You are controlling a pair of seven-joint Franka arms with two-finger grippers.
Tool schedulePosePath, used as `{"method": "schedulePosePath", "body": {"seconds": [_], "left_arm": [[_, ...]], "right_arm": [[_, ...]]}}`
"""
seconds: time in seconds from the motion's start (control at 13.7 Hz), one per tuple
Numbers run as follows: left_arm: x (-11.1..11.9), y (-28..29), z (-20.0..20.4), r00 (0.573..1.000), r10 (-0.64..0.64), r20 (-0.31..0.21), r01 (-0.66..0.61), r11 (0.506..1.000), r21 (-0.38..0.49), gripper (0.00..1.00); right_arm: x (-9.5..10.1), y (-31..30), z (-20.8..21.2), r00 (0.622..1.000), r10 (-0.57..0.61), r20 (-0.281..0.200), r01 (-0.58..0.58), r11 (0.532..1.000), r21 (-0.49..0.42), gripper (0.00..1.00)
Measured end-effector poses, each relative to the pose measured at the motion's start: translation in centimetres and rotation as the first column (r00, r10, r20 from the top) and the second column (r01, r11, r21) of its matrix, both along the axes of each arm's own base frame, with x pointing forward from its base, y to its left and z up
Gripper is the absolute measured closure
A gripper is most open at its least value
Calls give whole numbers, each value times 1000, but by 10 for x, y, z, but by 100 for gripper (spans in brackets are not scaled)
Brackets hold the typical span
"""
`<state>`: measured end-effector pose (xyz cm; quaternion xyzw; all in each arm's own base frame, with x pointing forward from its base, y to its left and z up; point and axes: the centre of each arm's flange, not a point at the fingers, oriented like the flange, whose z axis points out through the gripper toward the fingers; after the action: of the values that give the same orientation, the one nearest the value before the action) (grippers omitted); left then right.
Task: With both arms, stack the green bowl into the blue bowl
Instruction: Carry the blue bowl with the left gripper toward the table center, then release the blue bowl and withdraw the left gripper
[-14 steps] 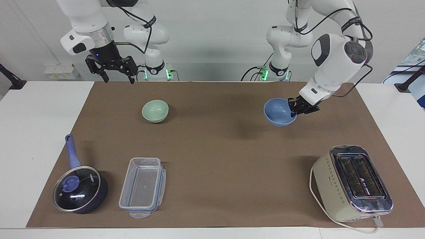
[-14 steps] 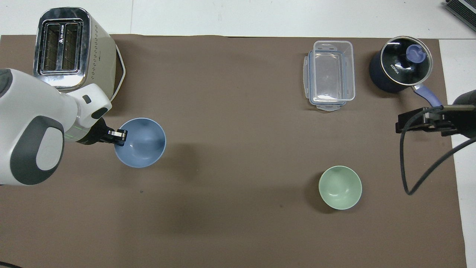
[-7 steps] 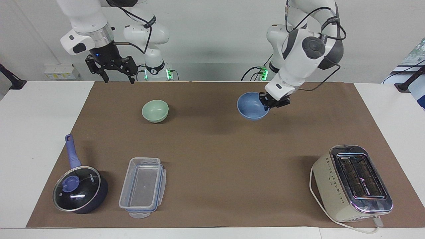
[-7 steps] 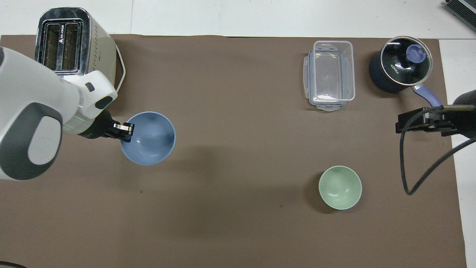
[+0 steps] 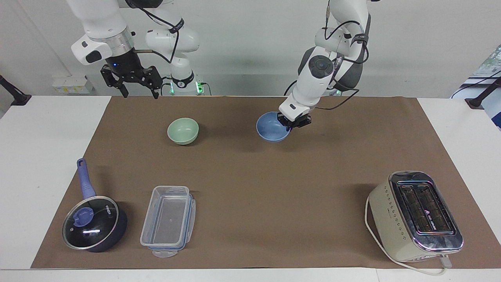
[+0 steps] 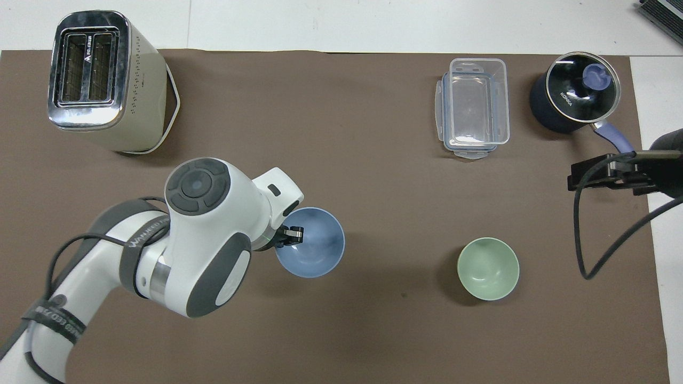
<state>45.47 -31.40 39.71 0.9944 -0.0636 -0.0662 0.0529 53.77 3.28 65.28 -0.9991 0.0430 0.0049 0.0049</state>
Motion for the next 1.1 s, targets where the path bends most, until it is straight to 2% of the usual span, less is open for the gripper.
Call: {"method": "schedulePosePath", "body": {"seconds": [0.44, 0.66, 0.73, 0.8, 0.95, 1.1], "left_arm": [[-41, -18, -53, 999, -11, 32, 12, 999, -33, 94], [-50, -18, -66, 999, -8, 31, 9, 999, -35, 94], [-51, -19, -66, 999, -7, 32, 8, 999, -37, 86], [-51, -19, -66, 999, -5, 32, 6, 999, -38, 71], [-50, -19, -63, 999, 2, 36, 0, 999, -42, 51], [-44, -18, -49, 999, 11, 44, -9, 999, -53, 25]], "right_arm": [[0, 0, 0, 1000, 0, 0, 0, 1000, 0, 0], [0, 0, 0, 1000, 0, 0, 0, 1000, 0, 0], [0, 0, 0, 1000, 0, 0, 0, 1000, 0, 0], [0, 0, 0, 1000, 0, 0, 0, 1000, 0, 0], [0, 0, 0, 1000, 0, 0, 0, 1000, 0, 0], [0, 0, 0, 1000, 0, 0, 0, 1000, 0, 0]]}}
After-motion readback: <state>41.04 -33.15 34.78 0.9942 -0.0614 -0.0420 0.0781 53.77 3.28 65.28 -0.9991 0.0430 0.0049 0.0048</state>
